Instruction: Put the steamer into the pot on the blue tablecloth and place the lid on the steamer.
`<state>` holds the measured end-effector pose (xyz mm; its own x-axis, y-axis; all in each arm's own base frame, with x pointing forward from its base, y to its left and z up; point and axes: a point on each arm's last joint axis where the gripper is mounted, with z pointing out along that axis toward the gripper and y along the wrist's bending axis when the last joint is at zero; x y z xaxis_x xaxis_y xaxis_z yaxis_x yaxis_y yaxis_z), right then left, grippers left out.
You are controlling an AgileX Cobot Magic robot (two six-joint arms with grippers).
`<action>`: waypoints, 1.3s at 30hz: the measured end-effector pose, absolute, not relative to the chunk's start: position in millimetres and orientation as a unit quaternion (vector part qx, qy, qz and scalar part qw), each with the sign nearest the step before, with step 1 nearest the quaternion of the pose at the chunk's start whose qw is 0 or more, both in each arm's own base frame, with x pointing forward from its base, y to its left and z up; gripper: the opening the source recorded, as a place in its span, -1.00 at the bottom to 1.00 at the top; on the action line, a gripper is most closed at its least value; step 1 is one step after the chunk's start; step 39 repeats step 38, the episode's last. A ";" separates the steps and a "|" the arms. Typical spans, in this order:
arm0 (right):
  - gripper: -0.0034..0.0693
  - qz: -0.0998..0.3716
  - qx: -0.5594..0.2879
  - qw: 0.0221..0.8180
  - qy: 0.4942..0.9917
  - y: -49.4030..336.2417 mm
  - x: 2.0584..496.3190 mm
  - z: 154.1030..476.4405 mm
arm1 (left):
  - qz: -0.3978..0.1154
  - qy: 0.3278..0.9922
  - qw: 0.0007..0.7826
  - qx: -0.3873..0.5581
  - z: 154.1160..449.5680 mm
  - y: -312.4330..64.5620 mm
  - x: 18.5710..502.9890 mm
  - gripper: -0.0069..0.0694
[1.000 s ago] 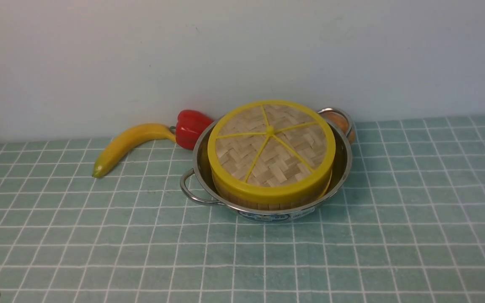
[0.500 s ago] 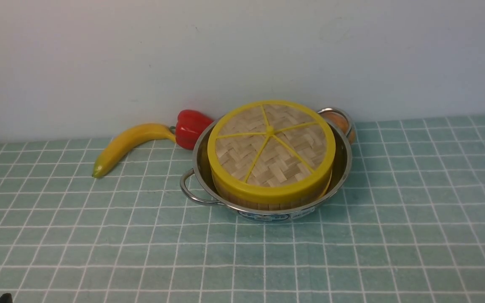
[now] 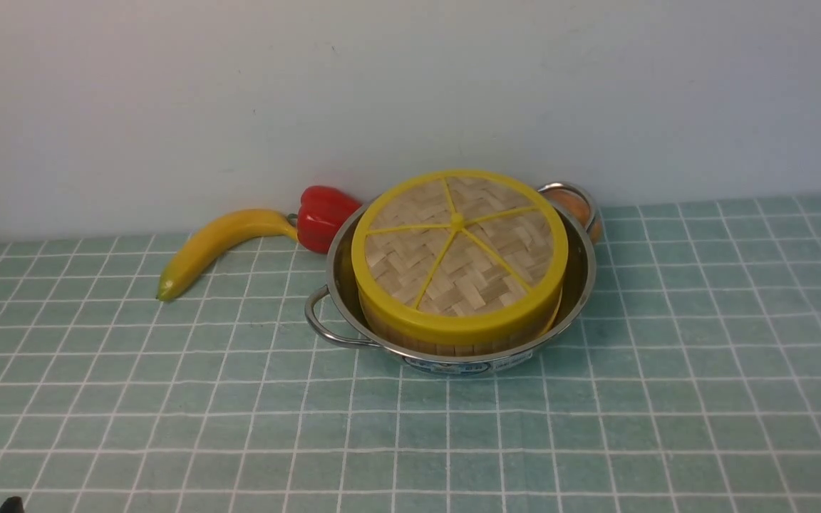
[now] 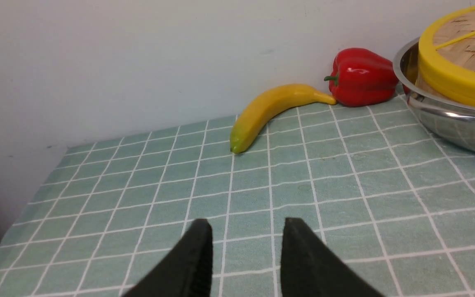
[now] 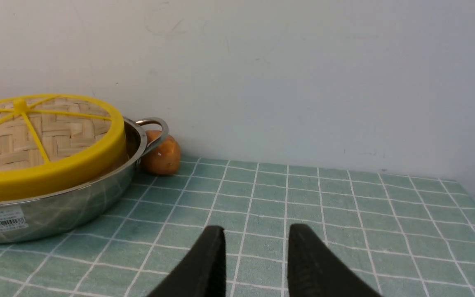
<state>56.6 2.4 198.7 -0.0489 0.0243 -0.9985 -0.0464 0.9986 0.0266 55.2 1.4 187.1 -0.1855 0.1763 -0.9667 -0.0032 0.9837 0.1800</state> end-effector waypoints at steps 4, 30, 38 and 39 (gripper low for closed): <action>-0.25 0.026 -0.008 0.690 0.724 2.4 56.6 198.7 | 0.071 0.767 0.636 0.056 187.1 1.4 55.2 -0.21; -0.25 0.026 -0.008 0.690 0.724 2.4 56.6 198.7 | 0.071 0.767 0.636 0.057 187.1 1.4 55.2 -0.18; -0.25 0.026 -0.008 0.690 0.724 2.4 56.6 198.7 | 0.071 0.767 0.636 0.057 187.1 1.4 55.2 -0.18; -0.25 0.026 -0.008 0.690 0.724 2.4 56.6 198.7 | 0.071 0.767 0.636 0.057 187.1 1.4 55.2 -0.18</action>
